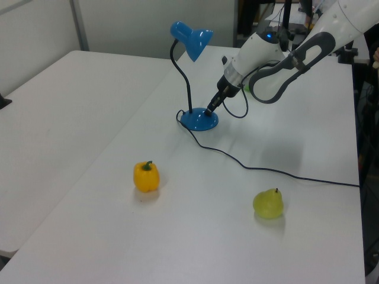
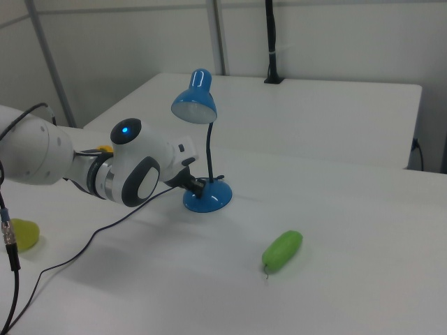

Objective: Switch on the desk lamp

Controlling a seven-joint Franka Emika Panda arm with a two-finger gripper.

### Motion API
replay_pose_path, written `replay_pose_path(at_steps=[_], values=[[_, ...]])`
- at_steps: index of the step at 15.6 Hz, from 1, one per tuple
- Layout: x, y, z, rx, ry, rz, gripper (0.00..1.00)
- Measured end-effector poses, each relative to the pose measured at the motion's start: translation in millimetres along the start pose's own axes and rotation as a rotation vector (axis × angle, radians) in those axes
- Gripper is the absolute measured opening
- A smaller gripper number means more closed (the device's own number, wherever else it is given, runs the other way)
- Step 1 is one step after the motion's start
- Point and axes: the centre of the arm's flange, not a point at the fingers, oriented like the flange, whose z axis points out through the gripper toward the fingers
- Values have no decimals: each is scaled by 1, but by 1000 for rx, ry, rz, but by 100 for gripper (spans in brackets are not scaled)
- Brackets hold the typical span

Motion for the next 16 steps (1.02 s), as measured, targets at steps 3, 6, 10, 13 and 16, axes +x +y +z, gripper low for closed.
replay_pose_path(at_steps=[3, 6, 10, 13, 16], values=[[0, 0, 0, 0, 0, 0, 1], [0, 0, 0, 0, 0, 0, 1], [3, -1, 3, 1, 4, -1, 1], [4, -2, 4, 1, 5, -2, 1], [4, -2, 4, 2, 6, -2, 1]])
